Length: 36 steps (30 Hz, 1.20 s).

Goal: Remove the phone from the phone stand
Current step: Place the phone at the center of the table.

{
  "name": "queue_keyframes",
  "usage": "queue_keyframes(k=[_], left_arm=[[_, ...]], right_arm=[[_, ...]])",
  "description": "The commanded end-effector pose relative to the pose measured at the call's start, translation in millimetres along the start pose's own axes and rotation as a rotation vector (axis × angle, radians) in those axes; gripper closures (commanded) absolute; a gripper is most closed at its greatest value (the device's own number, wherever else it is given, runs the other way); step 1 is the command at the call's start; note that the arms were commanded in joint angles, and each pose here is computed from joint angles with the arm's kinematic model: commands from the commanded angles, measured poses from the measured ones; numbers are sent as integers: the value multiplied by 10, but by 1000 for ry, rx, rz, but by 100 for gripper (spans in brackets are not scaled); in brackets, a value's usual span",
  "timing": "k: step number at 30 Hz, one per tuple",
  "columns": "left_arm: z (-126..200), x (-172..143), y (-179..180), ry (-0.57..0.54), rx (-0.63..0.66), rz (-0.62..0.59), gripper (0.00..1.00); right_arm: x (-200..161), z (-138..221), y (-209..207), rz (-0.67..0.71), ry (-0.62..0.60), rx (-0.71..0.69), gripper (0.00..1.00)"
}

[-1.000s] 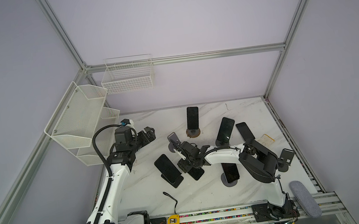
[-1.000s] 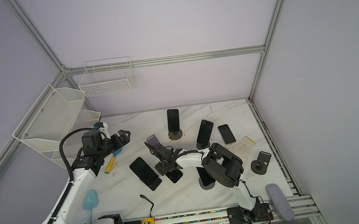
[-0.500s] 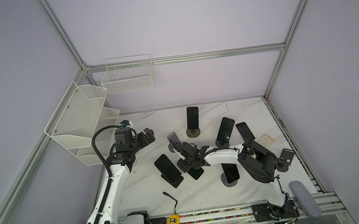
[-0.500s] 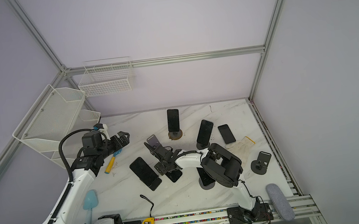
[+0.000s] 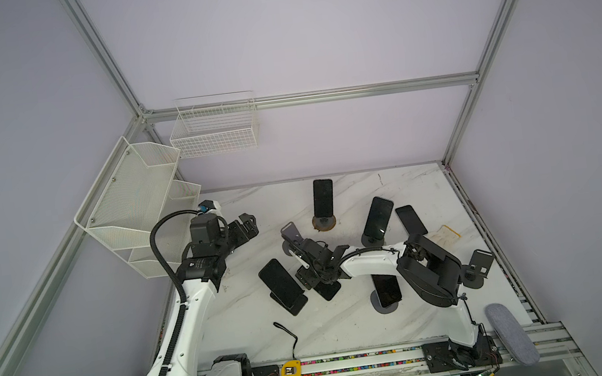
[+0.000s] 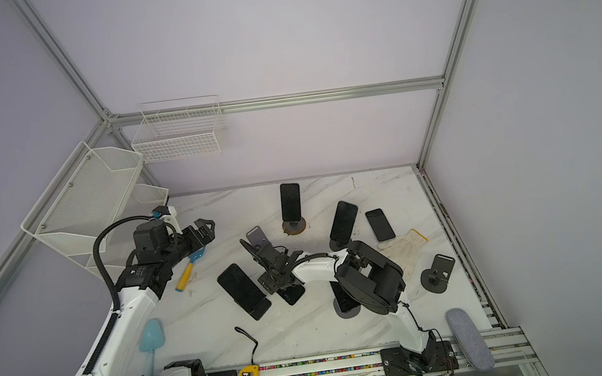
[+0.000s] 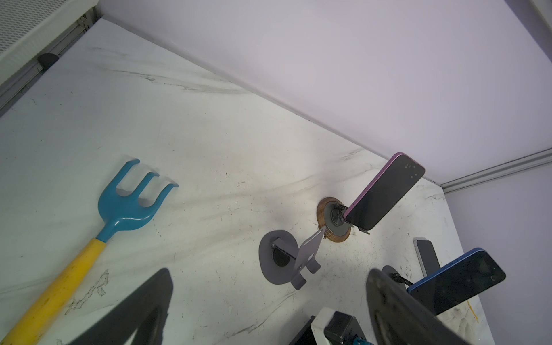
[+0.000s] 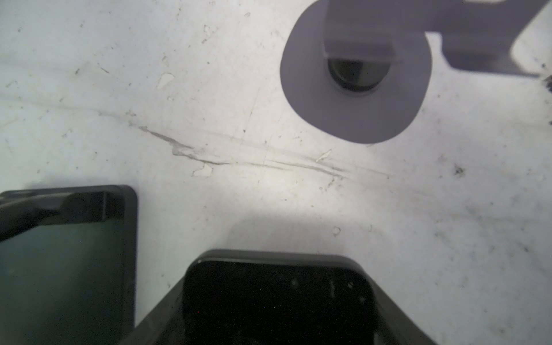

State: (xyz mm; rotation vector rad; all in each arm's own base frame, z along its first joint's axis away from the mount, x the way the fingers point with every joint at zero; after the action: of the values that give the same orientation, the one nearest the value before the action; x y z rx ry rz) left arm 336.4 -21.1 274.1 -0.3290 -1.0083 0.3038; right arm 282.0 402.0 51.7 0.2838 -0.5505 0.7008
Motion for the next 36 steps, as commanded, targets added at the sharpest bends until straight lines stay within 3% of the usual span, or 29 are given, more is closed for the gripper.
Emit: queue_keyframes(k=[1,8,22,36], left_arm=[[140,223,-59,-99,-1,-4,0],[291,285,-2,-171,39,-3,0],[331,263,-14,-161,33,-9,0],[279,263,-24,-151,25,4,0]], right_arm=[[-539,-201,-45,24,188,-18,27],[-563,-194,-30,30,195,-2,24],[-550,-191,1,43,186,19,21],[-227,-40,31,58,98,17,19]])
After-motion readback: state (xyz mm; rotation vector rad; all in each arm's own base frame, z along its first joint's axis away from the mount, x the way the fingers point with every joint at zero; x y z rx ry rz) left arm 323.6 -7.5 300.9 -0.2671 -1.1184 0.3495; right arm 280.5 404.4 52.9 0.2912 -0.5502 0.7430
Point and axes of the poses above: each gripper's point midway between its finger pads, its own z axis back along the fingers, its own y axis along the line the jaws close on, x = y × z, the point moved 3 cm from there along z, back along the fingers, and after that the axes turned 3 degrees about -z, right-handed, at the moved point
